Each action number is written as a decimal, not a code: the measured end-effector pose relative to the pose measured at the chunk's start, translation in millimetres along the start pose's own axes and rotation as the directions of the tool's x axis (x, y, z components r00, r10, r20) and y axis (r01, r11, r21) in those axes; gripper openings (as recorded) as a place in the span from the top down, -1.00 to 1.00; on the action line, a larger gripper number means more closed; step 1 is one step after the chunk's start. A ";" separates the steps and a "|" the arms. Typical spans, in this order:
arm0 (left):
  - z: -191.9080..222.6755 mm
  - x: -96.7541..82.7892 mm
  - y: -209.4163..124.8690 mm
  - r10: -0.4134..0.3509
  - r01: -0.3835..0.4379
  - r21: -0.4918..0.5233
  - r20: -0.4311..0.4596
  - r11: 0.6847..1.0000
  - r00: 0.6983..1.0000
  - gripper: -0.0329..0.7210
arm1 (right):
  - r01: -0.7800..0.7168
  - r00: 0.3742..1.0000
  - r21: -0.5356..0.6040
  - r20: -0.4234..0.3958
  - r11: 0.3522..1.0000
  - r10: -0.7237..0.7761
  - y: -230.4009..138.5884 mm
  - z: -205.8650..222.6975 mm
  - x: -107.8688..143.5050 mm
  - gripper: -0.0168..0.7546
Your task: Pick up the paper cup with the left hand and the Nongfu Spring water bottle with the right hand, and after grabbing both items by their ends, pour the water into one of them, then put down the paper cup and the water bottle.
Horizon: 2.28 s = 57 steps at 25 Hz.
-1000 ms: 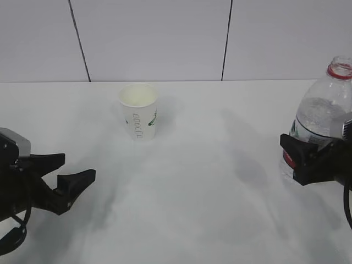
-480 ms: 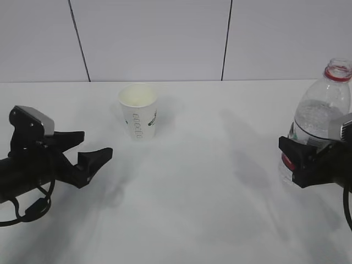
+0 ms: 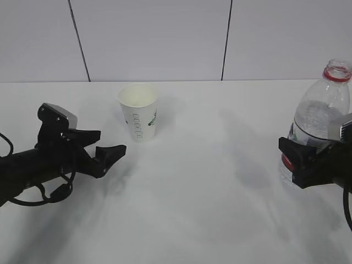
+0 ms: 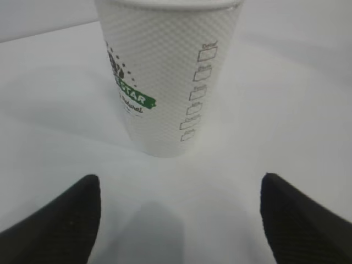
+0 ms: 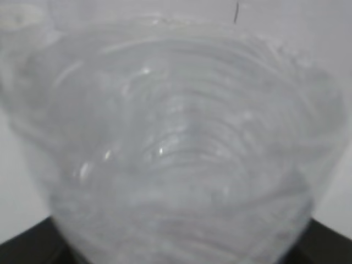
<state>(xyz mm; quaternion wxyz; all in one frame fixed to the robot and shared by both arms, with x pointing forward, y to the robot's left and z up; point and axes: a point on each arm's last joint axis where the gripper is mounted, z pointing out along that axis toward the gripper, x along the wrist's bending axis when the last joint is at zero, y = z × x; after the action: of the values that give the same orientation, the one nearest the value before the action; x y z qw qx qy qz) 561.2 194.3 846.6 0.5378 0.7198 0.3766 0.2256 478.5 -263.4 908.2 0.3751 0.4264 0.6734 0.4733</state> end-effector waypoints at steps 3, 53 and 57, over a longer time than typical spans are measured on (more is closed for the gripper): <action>9.2 4.6 -2.2 -0.006 0.006 0.018 -0.001 1.000 1.000 -0.90 | 0.000 1.000 0.000 0.000 1.000 0.000 0.0 0.0 0.0 -0.29; 77.5 17.7 -0.2 0.019 -0.018 -0.038 0.032 0.999 0.999 -0.89 | 0.000 1.000 0.015 0.000 1.000 0.000 -1.4 0.0 0.0 -0.22; 81.6 14.6 3.1 0.029 -0.027 -0.049 0.042 0.998 0.999 -0.89 | 0.000 1.000 0.015 0.000 1.000 0.000 -1.4 0.0 0.0 -0.22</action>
<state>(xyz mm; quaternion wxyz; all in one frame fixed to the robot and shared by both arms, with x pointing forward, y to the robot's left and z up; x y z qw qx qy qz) 630.7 156.0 822.2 0.5599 0.7163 0.3492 0.2269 478.1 -263.7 906.8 0.3717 0.4291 0.6771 0.4683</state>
